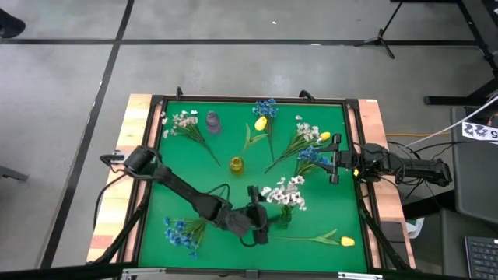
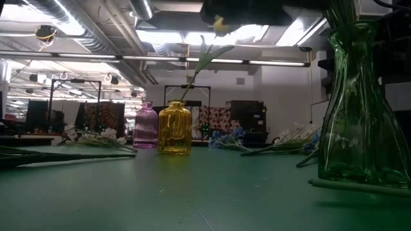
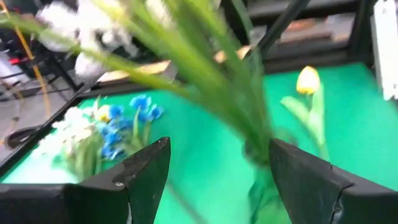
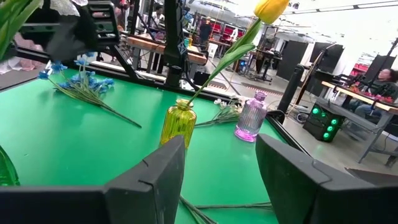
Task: Sort flowers into vase by color
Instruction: Put the right white flowers into the green vase
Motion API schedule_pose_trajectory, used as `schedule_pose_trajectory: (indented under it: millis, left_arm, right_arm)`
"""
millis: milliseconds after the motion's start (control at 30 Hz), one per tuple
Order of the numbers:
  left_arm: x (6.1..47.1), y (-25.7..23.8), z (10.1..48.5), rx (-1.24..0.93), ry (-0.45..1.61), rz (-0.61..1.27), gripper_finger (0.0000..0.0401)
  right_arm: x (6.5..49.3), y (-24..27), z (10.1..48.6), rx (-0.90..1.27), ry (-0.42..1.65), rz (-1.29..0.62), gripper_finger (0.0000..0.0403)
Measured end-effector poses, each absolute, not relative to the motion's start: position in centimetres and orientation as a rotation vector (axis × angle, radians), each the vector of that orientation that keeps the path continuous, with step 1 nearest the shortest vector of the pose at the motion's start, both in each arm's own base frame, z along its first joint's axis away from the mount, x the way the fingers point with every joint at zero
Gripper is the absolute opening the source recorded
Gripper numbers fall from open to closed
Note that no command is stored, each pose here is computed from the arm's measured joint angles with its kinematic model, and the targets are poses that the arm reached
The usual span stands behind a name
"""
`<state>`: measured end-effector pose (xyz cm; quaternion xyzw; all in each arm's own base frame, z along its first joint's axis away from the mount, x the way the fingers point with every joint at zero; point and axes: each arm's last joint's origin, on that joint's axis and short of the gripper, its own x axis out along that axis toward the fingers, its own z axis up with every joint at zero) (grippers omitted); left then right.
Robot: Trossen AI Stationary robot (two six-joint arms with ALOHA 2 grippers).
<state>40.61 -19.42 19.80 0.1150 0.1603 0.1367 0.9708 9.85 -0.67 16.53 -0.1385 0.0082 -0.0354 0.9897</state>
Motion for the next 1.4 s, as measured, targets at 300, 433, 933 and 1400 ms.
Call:
schedule_pose_trajectory:
  millis: [300, 433, 933, 1400]
  left_arm:
    - [38.4, -18.2, 19.9, 0.248, 0.545, 0.338, 0.0267]
    - [37.4, -17.0, 20.5, 0.197, 0.601, 0.427, 0.0267]
    - [36.6, -9.7, 25.3, 0.06, 0.547, 0.723, 0.0267]
    - [40.0, -1.2, 26.8, -0.131, 0.487, 0.522, 0.0267]
  right_arm:
    - [9.9, -0.7, 16.5, -0.278, 0.017, -0.071, 0.0198]
    - [9.9, -0.7, 16.5, -0.293, 0.017, -0.071, 0.0198]
    - [9.9, -0.7, 16.5, -0.295, 0.017, -0.071, 0.0198]
    - [9.9, -0.7, 16.5, -0.296, 0.017, -0.071, 0.0198]
